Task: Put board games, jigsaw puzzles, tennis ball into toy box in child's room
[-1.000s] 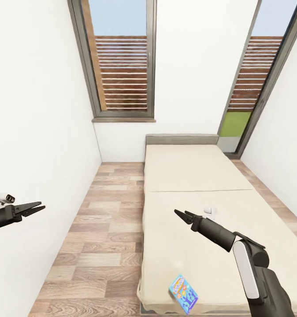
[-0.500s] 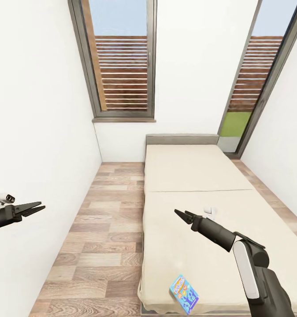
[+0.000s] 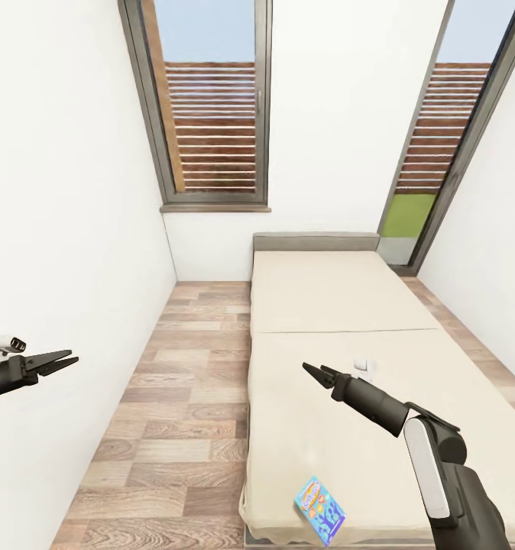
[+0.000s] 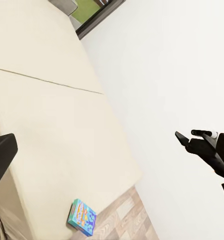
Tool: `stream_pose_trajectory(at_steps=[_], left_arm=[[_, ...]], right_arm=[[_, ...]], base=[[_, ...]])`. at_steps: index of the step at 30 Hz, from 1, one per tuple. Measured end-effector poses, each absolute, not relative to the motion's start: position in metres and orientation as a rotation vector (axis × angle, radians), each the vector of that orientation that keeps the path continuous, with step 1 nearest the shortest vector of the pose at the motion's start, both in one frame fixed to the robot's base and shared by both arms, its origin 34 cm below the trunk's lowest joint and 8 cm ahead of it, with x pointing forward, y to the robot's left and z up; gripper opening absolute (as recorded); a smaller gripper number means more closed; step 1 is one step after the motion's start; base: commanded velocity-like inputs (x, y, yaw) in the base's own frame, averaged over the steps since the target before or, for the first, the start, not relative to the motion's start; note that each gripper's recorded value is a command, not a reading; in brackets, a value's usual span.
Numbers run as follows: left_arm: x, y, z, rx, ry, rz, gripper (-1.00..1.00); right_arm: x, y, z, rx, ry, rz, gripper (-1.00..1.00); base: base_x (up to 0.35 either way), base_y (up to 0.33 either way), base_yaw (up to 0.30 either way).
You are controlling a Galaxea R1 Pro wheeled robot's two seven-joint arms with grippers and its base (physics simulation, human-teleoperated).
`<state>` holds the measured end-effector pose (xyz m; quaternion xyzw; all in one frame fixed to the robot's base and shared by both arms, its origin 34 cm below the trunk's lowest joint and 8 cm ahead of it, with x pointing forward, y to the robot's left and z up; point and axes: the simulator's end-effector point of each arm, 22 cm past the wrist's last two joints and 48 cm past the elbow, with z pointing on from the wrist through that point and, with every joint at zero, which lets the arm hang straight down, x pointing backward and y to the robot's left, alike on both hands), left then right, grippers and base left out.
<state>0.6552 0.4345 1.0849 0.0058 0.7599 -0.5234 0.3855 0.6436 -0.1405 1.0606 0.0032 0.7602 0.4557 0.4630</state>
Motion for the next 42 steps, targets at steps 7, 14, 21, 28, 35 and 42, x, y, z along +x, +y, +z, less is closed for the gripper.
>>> stream_pose_trajectory(at_steps=[7,14,21,28,35,42], left_arm=[[0.655,0.434,1.085,0.015,1.935,-1.333,1.00],[0.657,0.426,1.082,0.017,1.929,-1.351,1.00],[0.660,0.406,1.078,0.028,1.913,-1.396,1.00],[0.662,0.396,1.076,0.034,1.904,-1.417,1.00],[0.662,0.393,1.075,0.039,1.902,-1.419,1.00],[0.662,0.397,1.076,0.040,1.906,-1.410,1.00]], right_arm=[[0.643,-0.140,1.061,0.006,1.868,1.121,1.00],[0.644,-0.143,1.058,0.004,1.880,1.101,1.00],[0.644,-0.150,1.059,0.044,1.871,1.130,1.00],[0.626,-0.197,1.043,0.294,1.881,1.252,1.00],[0.542,-0.292,0.972,0.678,1.930,1.173,1.00],[0.448,-0.345,0.910,0.917,2.018,1.075,1.00]], base=[[0.000,0.001,0.000],[0.000,0.000,0.000],[0.000,0.000,0.000],[0.000,0.000,0.000],[0.000,0.000,0.000],[0.000,0.000,0.000]])
